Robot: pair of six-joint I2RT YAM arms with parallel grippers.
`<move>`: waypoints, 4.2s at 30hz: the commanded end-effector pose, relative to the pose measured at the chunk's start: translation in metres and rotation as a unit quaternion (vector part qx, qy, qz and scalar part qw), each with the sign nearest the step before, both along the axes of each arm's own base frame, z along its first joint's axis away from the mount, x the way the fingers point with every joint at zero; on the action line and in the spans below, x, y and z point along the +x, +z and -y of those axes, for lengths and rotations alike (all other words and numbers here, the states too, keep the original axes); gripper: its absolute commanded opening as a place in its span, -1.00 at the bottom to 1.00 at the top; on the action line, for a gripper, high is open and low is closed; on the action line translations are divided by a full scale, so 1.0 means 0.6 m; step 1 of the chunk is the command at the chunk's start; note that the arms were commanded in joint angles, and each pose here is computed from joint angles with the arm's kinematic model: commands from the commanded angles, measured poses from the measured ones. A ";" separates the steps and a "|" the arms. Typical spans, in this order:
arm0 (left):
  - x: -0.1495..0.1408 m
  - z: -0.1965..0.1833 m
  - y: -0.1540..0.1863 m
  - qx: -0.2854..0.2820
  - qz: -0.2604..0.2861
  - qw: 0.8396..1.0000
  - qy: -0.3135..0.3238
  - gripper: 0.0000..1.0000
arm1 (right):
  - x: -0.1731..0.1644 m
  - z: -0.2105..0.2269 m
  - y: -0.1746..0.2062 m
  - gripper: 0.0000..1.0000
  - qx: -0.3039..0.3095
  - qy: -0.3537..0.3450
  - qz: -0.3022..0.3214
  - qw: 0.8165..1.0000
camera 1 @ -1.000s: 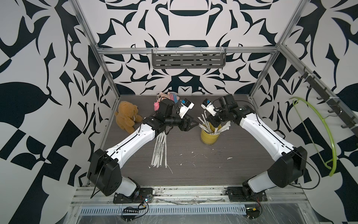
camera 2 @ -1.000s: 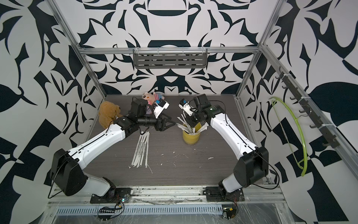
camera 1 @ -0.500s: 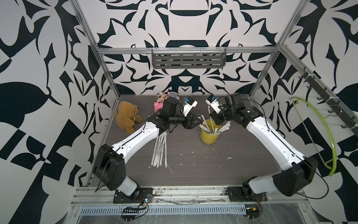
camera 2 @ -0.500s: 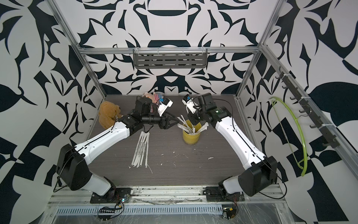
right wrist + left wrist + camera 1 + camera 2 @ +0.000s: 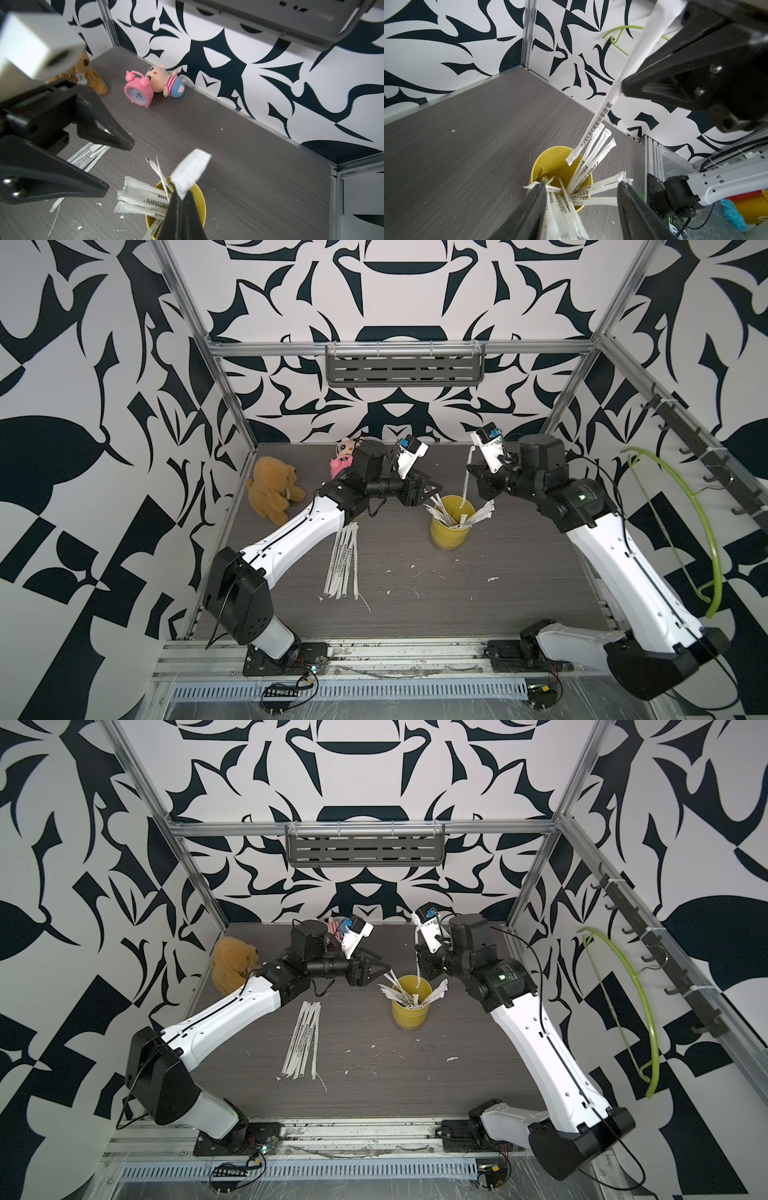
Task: Take the straws out of the storage container
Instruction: Pick up the straw from the container, then place the straw at the center of the board.
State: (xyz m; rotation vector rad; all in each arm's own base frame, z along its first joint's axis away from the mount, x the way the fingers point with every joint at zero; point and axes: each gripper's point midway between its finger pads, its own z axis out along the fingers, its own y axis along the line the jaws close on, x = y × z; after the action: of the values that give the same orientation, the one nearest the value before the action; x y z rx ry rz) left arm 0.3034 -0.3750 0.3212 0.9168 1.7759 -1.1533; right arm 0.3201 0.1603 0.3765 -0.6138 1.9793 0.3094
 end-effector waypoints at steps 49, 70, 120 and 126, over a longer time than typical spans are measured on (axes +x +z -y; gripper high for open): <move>-0.114 -0.378 -0.154 0.195 -0.217 0.913 0.286 0.21 | -0.046 -0.440 -0.329 -1.00 0.096 0.069 -0.495 0.861; -0.107 -0.365 -0.165 0.179 -0.211 0.923 0.267 0.21 | 0.022 -0.424 -0.459 -1.00 0.090 0.011 -0.587 0.804; -0.091 -0.372 -0.161 0.146 -0.233 0.924 0.265 0.18 | 0.015 -0.448 -0.511 -0.48 0.062 0.014 -0.611 0.789; -0.090 -0.370 -0.161 0.146 -0.233 0.925 0.263 0.18 | 0.001 -0.454 -0.520 -0.46 0.044 0.016 -0.612 0.790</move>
State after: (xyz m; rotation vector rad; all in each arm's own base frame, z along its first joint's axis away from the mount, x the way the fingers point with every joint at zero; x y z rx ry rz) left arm 0.2482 -0.1512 0.2195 0.2689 2.4570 -0.7830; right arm 0.3286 0.4300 0.0510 -0.3177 3.1725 1.0301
